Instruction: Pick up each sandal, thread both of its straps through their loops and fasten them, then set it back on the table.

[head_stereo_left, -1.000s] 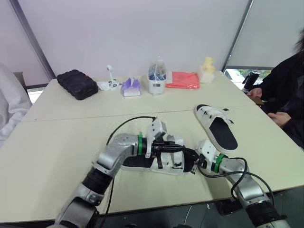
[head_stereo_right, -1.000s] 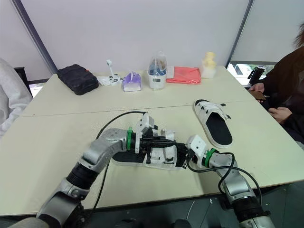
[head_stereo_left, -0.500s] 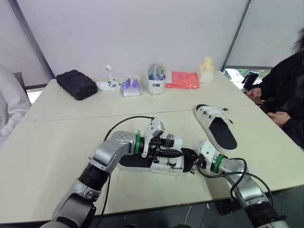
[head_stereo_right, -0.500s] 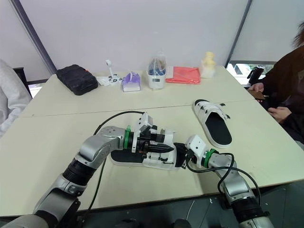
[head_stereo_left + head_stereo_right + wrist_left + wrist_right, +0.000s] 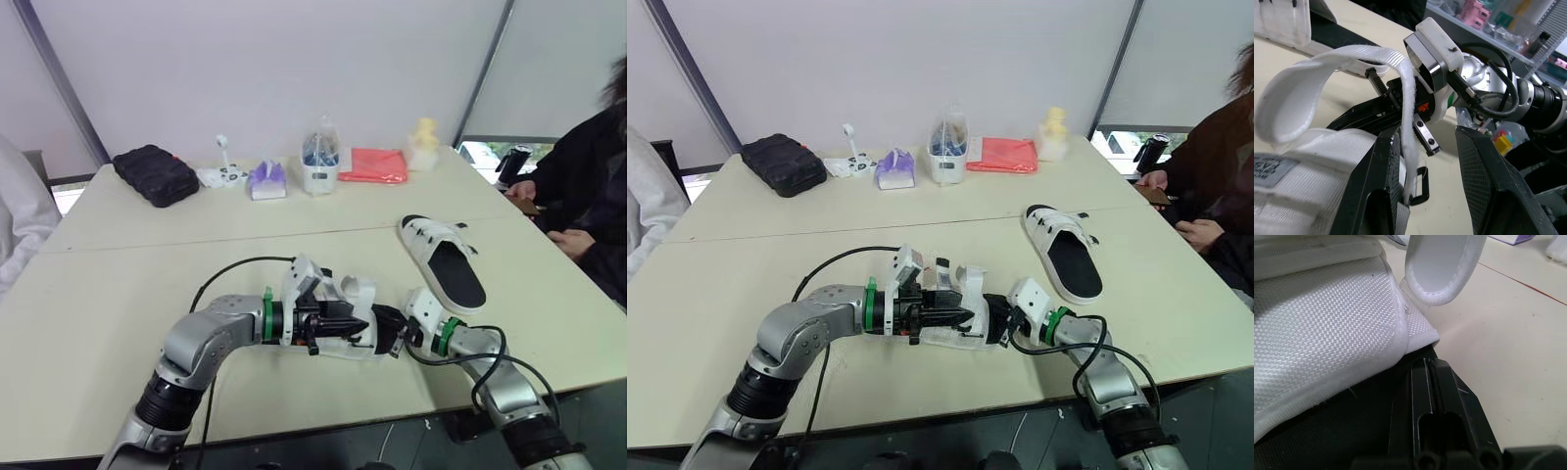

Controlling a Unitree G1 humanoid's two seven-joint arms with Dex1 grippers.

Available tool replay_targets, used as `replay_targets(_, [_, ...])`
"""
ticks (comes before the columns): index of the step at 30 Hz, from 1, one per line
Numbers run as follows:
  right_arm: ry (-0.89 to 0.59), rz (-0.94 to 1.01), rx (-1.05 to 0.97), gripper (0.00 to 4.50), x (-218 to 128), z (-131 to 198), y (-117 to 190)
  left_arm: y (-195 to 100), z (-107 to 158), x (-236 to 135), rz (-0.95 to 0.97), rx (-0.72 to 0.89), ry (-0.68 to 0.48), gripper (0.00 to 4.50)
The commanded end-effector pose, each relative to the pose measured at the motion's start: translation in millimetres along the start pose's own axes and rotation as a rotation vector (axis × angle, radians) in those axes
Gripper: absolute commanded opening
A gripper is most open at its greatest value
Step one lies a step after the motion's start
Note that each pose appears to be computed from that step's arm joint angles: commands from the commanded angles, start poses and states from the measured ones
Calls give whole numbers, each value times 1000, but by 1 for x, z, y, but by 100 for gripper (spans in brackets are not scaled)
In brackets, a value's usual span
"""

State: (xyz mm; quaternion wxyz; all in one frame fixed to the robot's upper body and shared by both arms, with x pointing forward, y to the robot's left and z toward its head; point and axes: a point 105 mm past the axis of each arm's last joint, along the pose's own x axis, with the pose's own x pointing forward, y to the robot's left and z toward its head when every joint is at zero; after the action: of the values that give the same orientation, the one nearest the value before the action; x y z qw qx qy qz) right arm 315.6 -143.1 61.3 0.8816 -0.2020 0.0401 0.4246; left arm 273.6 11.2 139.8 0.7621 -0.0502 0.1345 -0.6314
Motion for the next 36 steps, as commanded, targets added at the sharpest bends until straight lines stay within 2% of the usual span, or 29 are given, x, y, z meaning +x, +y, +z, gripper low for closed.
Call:
replay_targets(1, [178,84,94,0,0,-49,30,-2,1,5,-6,52,33,153])
replay_targets(3, [178,79,94,0,-1,-49,29,0,-4,6,3,65,65,96])
replay_targets(5, [179,76,95,0,-2,-49,29,2,-6,7,10,62,74,4])
replay_targets(17, [181,66,102,0,-3,-51,30,16,0,6,23,10,55,4])
replay_targets(20, [181,63,102,0,-2,-50,29,20,5,7,22,19,53,85])
replay_targets(26, [181,62,103,0,-2,-50,29,20,11,8,11,31,49,363])
replay_targets(30, [181,60,104,0,-2,-51,29,13,11,12,-14,34,49,363])
replay_targets(36, [182,57,104,0,-2,-51,29,2,-5,19,-56,66,112,363])
